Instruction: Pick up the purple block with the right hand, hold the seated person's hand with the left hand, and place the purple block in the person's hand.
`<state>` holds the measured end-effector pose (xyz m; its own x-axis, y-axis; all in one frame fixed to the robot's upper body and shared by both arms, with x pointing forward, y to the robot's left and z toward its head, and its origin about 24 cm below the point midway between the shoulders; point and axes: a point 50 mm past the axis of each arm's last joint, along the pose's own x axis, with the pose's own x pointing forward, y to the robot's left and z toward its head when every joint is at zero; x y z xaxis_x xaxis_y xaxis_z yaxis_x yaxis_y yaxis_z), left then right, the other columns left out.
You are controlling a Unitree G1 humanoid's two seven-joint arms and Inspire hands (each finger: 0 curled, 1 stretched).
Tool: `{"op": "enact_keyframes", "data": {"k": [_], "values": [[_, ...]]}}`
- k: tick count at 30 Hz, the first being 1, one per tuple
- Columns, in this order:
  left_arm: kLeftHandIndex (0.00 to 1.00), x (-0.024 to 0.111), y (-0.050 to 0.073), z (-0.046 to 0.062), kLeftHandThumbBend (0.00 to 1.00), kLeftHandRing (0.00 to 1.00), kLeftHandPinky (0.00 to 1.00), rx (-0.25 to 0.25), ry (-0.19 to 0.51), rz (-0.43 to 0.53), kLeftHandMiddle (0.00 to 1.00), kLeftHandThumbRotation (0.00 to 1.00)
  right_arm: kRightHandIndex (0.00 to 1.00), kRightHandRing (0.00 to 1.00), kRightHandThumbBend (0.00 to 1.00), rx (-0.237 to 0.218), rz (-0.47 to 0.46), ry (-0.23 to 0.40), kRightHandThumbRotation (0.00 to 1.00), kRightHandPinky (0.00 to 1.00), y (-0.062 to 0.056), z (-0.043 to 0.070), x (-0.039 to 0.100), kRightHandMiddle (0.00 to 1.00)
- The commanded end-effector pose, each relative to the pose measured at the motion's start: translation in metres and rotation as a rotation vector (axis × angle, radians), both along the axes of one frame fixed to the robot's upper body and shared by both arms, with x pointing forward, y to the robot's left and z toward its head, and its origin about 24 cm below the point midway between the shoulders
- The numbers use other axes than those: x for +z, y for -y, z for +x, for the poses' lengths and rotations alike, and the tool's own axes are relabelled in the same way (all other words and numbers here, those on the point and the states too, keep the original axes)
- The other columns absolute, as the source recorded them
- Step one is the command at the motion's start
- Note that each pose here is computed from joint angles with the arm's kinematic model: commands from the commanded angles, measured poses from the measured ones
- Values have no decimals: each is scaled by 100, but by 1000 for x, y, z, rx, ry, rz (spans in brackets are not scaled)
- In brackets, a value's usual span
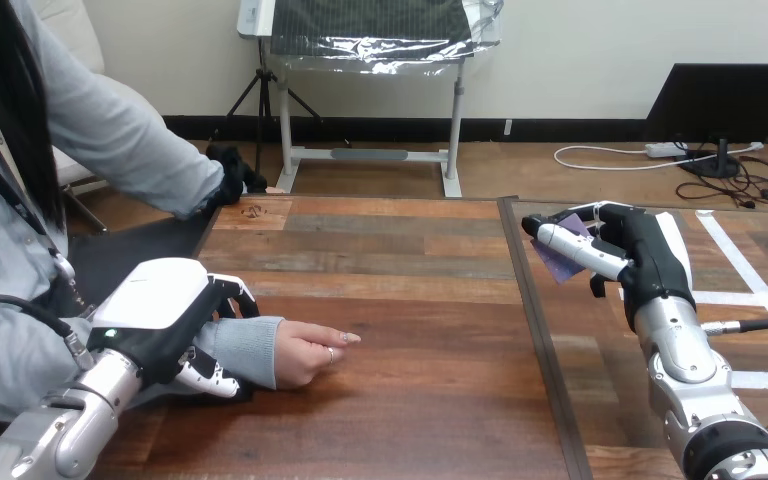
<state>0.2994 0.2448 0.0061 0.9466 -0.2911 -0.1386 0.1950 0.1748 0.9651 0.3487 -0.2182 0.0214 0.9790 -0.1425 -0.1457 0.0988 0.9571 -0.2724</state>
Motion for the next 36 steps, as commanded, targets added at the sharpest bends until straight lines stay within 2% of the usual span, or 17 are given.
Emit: {"op": "enact_keyframes", "data": {"k": [1, 11, 23, 31, 36], "values": [[56, 12, 3, 10, 100, 48, 47, -26, 44, 17, 52, 14, 14, 6, 28, 19, 23, 138, 15, 2, -6, 16, 31, 11], [49, 10, 6, 8, 97, 42, 42, -44, 47, -17, 46, 12, 15, 6, 28, 24, 31, 137, 15, 2, -8, 15, 29, 11], [39, 10, 11, 7, 90, 34, 35, -64, 96, -33, 38, 9, 15, 7, 29, 32, 14, 121, 16, 3, -11, 15, 28, 12], [36, 13, 16, 9, 85, 31, 31, -78, 120, -54, 36, 10, 17, 7, 29, 35, 14, 110, 16, 3, -14, 16, 26, 13], [37, 18, 20, 11, 85, 32, 32, -93, 141, -74, 36, 10, 18, 8, 30, 31, 25, 92, 17, 4, -18, 16, 24, 13]]}}
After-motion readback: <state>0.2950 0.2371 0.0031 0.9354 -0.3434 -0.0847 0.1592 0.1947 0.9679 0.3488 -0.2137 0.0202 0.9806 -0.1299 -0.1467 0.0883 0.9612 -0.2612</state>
